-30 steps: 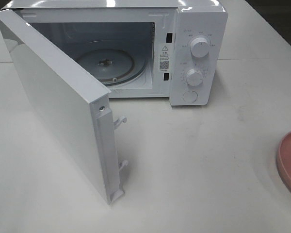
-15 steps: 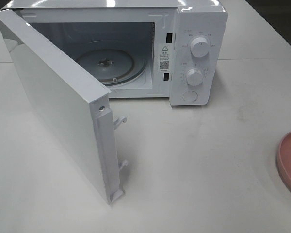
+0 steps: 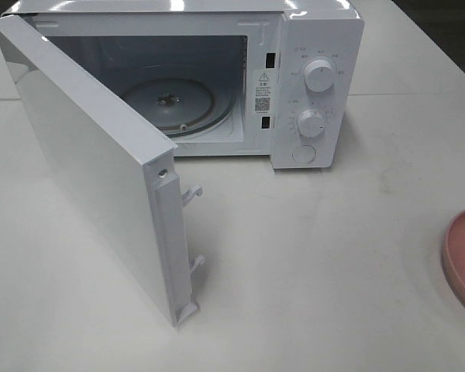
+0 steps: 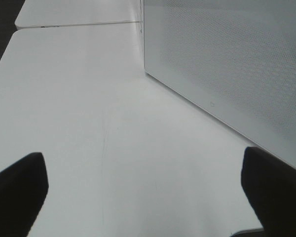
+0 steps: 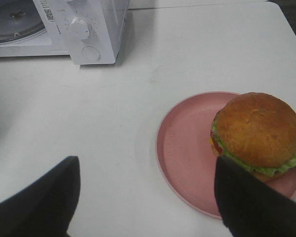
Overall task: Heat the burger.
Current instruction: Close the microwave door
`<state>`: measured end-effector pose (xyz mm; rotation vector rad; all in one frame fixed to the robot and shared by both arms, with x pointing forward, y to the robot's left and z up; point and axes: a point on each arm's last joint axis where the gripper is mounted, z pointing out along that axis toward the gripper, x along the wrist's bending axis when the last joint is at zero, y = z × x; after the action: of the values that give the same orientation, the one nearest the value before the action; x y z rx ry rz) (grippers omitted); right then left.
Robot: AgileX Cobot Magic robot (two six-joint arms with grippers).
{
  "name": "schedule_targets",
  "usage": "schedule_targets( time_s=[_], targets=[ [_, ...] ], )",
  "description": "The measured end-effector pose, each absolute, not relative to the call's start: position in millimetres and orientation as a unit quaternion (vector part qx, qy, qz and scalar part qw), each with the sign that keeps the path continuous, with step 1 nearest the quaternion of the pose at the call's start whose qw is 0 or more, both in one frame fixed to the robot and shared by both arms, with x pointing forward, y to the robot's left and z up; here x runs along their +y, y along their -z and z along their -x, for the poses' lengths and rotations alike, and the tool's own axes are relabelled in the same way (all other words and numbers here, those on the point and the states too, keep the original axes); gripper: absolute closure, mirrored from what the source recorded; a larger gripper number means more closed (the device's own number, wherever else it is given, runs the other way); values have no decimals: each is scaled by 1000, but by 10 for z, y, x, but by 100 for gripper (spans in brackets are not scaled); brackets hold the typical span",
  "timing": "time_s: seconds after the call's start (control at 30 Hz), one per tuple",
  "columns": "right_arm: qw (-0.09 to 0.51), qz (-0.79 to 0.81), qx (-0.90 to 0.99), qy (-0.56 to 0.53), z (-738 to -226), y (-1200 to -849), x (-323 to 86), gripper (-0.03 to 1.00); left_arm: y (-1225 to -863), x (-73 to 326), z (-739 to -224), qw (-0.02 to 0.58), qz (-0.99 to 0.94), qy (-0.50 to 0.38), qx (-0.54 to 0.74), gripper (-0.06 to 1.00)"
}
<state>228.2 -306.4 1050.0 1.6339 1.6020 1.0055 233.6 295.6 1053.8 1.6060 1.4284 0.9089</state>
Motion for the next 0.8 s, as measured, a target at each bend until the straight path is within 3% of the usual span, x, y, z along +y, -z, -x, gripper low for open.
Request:
schedule_targets(
  time_s=[0.8],
  targets=[
    [316, -619, 609, -381, -2282, -10500, -3063, 24, -10538, 2956, -2336, 393, -633, -358, 563, -5]
  ],
)
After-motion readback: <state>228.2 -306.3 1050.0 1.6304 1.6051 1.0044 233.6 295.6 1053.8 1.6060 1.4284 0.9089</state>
